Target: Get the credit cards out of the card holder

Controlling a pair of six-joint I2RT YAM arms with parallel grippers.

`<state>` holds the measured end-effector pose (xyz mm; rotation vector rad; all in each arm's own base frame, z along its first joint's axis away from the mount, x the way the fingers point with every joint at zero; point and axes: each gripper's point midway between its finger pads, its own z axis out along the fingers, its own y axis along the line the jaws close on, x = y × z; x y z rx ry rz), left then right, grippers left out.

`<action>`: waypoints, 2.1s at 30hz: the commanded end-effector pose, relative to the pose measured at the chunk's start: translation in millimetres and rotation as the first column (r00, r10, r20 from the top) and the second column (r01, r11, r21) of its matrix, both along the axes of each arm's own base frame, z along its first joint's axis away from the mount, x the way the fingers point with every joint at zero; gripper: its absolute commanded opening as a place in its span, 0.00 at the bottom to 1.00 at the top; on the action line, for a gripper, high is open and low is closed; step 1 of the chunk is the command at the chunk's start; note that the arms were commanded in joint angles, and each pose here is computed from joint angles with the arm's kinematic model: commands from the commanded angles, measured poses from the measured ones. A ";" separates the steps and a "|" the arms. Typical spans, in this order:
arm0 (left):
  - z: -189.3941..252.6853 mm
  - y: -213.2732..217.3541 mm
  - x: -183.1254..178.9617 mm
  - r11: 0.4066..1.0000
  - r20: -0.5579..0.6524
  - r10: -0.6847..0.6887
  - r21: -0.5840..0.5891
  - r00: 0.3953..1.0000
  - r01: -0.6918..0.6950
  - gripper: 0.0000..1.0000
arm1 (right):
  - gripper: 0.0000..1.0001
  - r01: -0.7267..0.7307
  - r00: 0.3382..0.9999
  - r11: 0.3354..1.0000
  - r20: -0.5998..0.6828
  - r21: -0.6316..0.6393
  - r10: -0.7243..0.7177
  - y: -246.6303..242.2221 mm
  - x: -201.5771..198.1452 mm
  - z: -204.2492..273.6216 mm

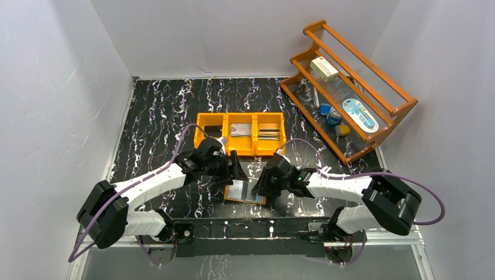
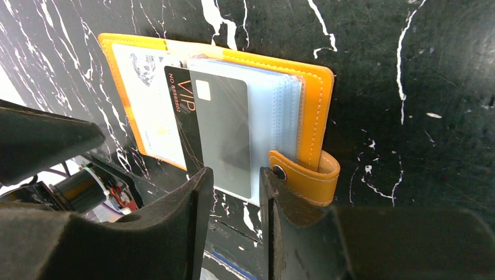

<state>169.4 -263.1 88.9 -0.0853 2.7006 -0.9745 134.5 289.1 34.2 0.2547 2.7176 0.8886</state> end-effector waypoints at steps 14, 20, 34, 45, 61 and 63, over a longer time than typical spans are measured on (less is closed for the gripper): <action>-30.7 -24.1 -17.1 0.987 -0.117 -0.119 -0.117 0.986 0.106 0.67 | 0.44 0.099 0.995 0.995 -0.029 -0.016 -0.100 -20.6 2.0 -10.5; -40.3 -30.1 -25.3 0.978 -0.162 -0.138 -0.176 0.977 0.109 0.60 | 0.44 0.091 0.995 0.996 -0.045 -0.001 -0.091 -18.0 0.9 -12.4; -49.7 -34.6 -29.0 0.971 -0.197 -0.130 -0.224 0.972 0.084 0.42 | 0.45 0.075 0.995 0.997 -0.064 0.001 -0.074 -16.0 -0.8 -15.7; -46.7 -31.3 -22.6 0.978 -0.171 -0.091 -0.199 0.981 0.056 0.09 | 0.45 0.072 0.995 0.997 -0.069 0.000 -0.071 -15.9 -0.8 -16.8; -39.9 -7.7 -17.6 0.996 -0.089 -0.068 -0.054 0.994 0.064 0.00 | 0.40 0.048 0.998 0.999 -0.041 0.000 -0.048 -11.5 3.9 -8.7; -39.4 -7.7 -17.0 0.996 -0.086 -0.073 -0.051 0.994 0.069 0.00 | 0.40 0.020 1.000 0.999 0.003 0.036 -0.021 -3.4 9.4 7.7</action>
